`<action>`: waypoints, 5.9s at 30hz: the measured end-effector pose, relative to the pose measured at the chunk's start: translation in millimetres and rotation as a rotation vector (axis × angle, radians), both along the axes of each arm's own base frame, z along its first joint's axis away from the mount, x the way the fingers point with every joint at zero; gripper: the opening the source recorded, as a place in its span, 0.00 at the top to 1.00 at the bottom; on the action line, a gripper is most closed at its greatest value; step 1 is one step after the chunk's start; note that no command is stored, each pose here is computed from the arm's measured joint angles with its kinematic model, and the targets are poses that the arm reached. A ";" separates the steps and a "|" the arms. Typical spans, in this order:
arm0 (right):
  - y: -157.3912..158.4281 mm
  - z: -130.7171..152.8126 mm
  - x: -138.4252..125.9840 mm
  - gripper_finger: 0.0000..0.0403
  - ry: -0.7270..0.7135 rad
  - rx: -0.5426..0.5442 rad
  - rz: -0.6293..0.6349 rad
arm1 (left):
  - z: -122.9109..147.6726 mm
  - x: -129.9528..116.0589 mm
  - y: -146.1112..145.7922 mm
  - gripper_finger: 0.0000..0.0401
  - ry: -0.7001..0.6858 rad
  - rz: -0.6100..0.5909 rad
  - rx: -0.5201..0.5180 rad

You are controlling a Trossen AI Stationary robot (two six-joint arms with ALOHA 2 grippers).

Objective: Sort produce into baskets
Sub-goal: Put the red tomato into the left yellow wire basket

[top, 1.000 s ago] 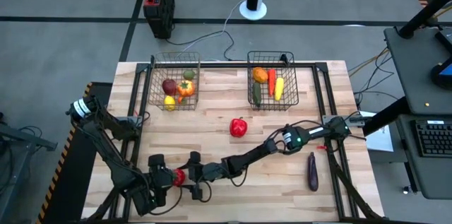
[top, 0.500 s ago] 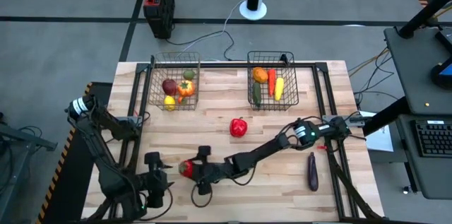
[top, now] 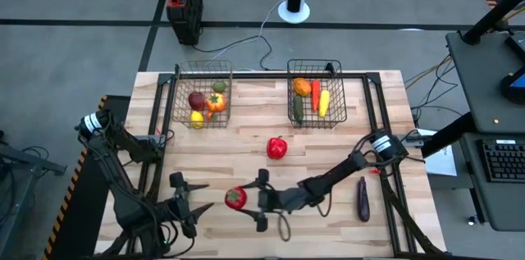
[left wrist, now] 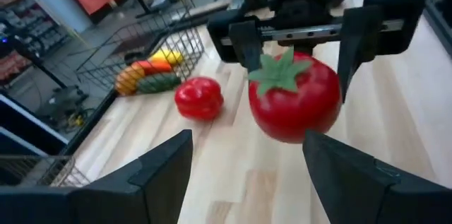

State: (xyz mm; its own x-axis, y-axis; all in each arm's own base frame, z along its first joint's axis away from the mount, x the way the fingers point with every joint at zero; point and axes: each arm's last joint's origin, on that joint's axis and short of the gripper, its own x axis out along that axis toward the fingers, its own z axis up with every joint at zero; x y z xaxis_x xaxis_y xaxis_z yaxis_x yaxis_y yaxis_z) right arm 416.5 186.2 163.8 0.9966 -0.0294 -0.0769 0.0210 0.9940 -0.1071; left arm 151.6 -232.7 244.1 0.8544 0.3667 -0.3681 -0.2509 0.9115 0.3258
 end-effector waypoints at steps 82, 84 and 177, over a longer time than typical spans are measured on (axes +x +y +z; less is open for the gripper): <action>37.1 46.8 -52.9 0.26 0.091 -0.155 -0.229 | -38.0 100.4 86.5 0.36 -0.308 -0.576 -0.188; 37.2 46.7 -53.1 0.26 0.092 -0.152 -0.228 | -39.6 102.5 84.9 0.35 -0.318 -0.581 -0.192; 16.2 83.9 -61.6 0.10 0.041 -0.091 -0.489 | 19.3 65.5 181.8 0.39 -0.107 0.068 0.109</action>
State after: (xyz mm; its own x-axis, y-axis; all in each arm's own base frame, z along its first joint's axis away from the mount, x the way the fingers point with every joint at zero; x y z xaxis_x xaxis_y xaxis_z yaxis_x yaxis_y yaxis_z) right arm 354.9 202.4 247.7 0.8606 -0.5012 -0.0906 0.4766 0.8552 -0.2036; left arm 217.1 -51.0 263.4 0.8585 0.4578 -0.2309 -0.3493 0.8519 0.3902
